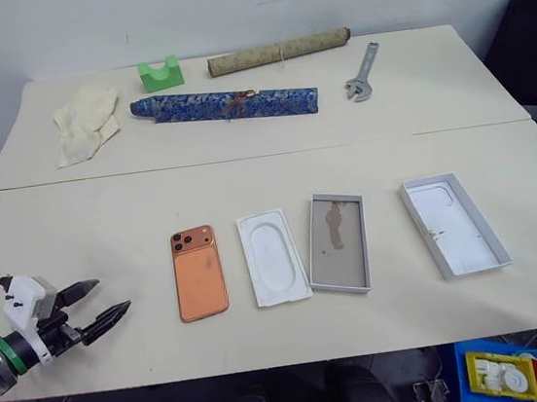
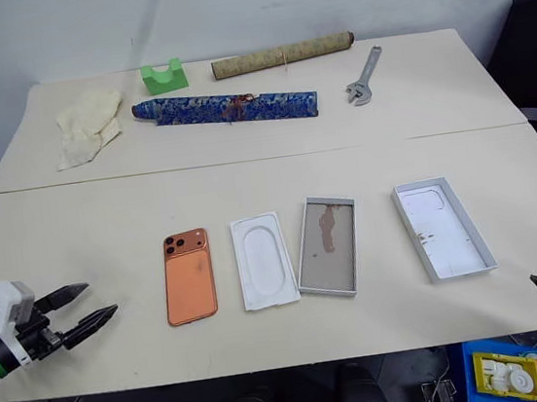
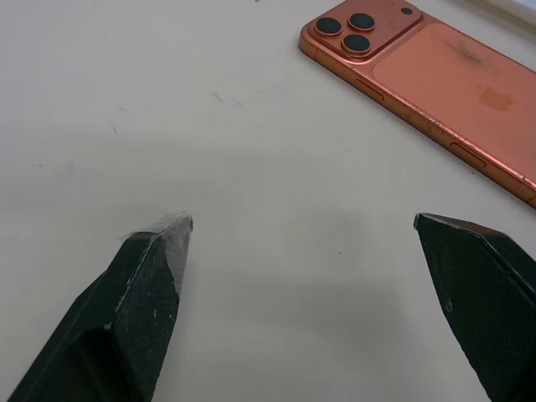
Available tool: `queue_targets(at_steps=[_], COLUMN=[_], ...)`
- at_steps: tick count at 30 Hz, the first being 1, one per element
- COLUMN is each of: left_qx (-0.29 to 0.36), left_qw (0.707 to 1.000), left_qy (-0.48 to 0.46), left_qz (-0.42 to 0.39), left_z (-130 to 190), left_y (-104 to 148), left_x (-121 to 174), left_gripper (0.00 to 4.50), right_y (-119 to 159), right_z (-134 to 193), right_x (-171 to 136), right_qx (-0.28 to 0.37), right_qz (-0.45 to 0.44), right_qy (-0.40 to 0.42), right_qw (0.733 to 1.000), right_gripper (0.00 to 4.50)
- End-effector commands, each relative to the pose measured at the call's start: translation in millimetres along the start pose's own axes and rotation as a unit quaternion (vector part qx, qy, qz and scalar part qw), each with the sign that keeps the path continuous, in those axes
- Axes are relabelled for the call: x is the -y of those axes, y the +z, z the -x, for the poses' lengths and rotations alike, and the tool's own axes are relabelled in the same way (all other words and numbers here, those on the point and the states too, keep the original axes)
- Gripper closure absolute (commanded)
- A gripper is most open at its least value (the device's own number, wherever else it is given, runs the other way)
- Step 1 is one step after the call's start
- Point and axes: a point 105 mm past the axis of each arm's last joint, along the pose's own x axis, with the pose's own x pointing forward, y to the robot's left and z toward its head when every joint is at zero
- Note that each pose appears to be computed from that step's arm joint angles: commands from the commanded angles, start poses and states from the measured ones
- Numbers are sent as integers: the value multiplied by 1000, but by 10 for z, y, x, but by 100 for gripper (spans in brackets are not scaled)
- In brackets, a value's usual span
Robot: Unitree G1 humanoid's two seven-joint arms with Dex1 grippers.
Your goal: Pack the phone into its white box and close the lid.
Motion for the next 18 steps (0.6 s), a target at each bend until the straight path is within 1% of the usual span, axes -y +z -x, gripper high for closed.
queue_targets(at_steps=[1,18], left_qx=[4,-11], left_qw=[1000,1000], left_qy=[0,1], left_qz=[-9,8], left_z=[9,-35], left_y=[50,-4], left_x=[22,74], left_gripper=[2,2], right_y=[48,63], right_z=[27,22], right_x=[13,21], right_qx=[2,3], right_qz=[15,23], right_qy=[-2,-10], right_qw=[1000,1000], right_gripper=[0,0])
